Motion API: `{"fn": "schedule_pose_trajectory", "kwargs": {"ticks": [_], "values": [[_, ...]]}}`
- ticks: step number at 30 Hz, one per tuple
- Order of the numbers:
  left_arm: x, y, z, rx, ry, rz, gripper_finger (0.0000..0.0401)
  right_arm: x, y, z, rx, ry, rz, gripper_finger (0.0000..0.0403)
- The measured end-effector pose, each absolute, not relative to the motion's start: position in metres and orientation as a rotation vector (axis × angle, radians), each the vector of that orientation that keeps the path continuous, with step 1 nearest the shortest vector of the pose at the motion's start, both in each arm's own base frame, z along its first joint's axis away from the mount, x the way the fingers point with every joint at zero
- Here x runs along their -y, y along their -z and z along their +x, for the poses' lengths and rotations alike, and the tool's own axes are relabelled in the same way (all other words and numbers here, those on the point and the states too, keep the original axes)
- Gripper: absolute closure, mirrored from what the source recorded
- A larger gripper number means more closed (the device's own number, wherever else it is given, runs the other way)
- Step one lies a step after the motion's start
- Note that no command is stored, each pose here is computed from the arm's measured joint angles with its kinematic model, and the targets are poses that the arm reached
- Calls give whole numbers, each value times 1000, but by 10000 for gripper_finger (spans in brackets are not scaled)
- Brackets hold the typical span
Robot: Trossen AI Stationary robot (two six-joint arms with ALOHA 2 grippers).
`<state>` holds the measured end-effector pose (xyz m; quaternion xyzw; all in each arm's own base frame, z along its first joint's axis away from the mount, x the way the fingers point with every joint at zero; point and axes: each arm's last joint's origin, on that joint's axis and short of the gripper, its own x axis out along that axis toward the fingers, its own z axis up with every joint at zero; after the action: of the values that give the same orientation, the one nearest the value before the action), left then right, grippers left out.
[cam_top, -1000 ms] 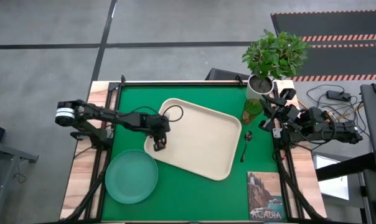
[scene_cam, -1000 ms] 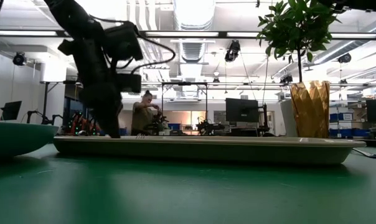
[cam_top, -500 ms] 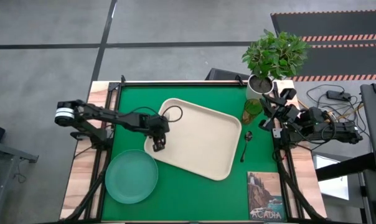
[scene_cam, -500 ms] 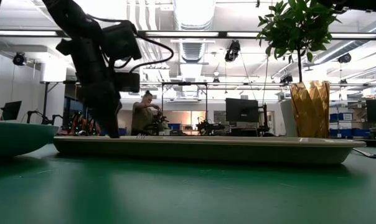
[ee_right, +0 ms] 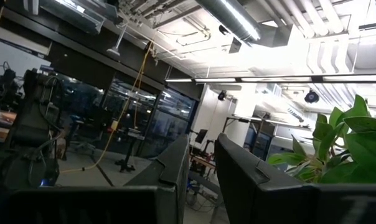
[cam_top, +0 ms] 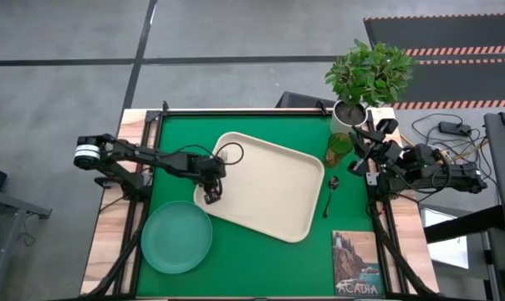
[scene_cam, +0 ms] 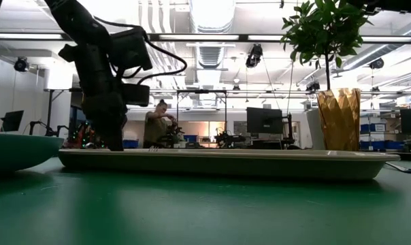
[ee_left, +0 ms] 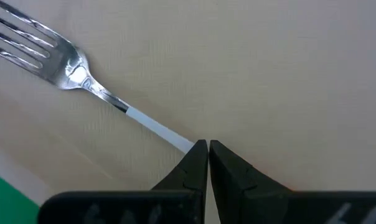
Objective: Pick and place plate/cup/fork/spoon on tray
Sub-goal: Put the orange fork on the left of the white tray, then put the green plate on the white tray to the right of the orange fork
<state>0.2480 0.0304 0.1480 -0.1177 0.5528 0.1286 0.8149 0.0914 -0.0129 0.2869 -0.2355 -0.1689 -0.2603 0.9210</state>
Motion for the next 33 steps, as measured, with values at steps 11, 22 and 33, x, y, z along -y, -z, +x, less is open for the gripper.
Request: {"fn": "schedule_pose_trajectory", "kwargs": {"ticks": [11, 22, 33], "values": [[-30, -161, 243, -1221, -297, -270, 401, 13, -287, 91, 346, 535, -488, 335], [-27, -201, 240, -1194, -275, -379, 401, 13, -287, 91, 345, 538, -498, 335], [32, -219, 195, -1556, -140, -573, 401, 13, -291, 89, 378, 557, -526, 335]]}}
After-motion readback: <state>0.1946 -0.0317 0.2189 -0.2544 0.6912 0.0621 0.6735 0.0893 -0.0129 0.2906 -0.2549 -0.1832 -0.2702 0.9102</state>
